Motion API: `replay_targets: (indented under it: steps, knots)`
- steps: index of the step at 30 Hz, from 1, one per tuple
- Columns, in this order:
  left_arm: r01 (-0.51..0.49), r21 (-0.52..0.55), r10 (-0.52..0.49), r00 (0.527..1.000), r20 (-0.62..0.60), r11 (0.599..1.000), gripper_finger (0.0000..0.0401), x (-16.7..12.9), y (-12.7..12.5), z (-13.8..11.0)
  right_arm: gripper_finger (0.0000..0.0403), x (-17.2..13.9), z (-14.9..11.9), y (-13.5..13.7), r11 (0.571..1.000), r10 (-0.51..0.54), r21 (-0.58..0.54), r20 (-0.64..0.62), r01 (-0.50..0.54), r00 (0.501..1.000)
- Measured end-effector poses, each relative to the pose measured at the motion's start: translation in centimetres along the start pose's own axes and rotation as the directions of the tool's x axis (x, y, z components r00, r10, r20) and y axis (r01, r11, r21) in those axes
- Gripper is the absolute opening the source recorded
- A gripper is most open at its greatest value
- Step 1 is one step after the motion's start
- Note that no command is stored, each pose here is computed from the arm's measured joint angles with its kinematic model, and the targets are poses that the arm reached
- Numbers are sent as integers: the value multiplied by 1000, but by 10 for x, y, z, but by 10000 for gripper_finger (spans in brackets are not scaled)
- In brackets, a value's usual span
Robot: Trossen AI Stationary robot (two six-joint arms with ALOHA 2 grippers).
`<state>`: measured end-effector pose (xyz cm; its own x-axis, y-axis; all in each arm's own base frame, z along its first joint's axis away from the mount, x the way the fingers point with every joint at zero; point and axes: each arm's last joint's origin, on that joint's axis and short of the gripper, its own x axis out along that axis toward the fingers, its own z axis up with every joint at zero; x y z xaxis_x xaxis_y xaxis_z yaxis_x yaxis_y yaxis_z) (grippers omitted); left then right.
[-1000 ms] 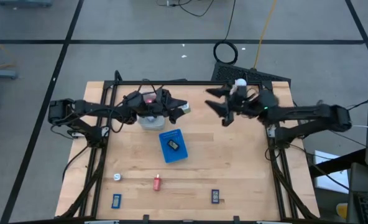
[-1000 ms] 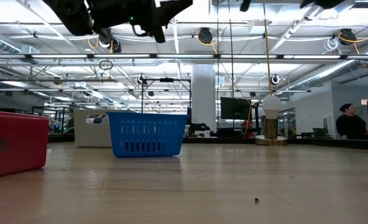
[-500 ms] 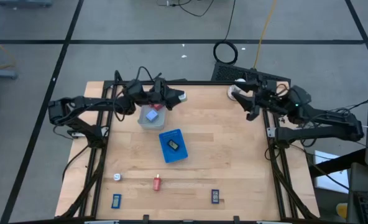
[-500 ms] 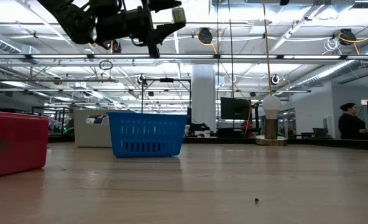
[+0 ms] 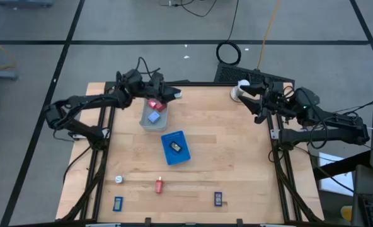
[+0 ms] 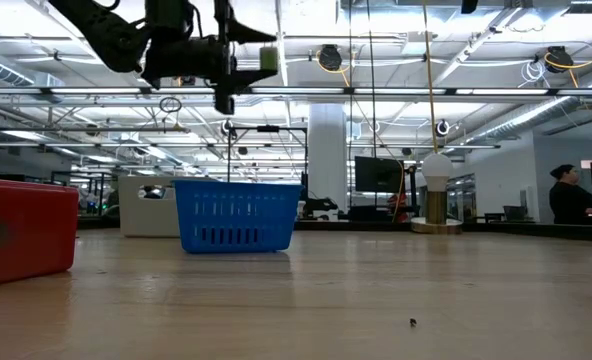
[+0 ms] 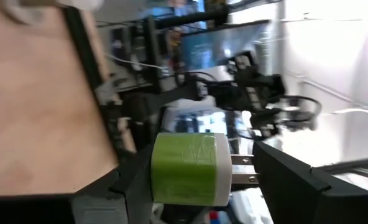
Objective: Pick & Place Office items
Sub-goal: Put the green charger adapter into the gray bin
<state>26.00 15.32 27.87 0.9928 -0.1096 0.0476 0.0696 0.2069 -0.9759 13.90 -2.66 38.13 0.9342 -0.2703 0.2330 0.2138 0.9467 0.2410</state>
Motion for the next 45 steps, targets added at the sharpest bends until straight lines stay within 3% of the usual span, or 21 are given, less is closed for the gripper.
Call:
replay_targets:
  steps: [7,11,14,19,26,30,37,42,45]
  knots:
    - [-171,35,167,983,81,985,234,-37,-9,6,210,0,-1,0,1000,-1,-1,-16,1,1000]
    - [-327,23,319,934,161,945,234,-63,-14,0,206,0,-2,0,1000,-3,-3,-26,3,1000]
    - [-482,-10,474,858,196,876,234,-79,-13,-12,205,0,-2,0,1000,-3,-3,-25,3,1000]
    - [-687,-52,679,697,231,724,234,-95,-7,-30,205,0,-2,0,1000,-2,-6,-25,2,1000]
    - [-792,-54,766,568,300,608,234,-93,-3,-38,204,0,-3,0,1000,-3,-3,-26,3,1000]
    - [-842,-60,819,501,280,536,234,-84,9,-42,203,0,-2,0,1000,-3,1,-25,3,1000]
    - [-880,-58,861,444,247,471,234,-65,26,-48,203,0,-2,0,1000,-2,1,-25,2,1000]
    - [-915,-77,883,357,306,396,234,-55,36,-50,203,0,-2,0,1000,-2,1,-25,2,1000]
    - [-921,-88,885,334,323,380,234,-49,41,-51,203,0,-2,0,1000,-2,1,-25,2,1000]
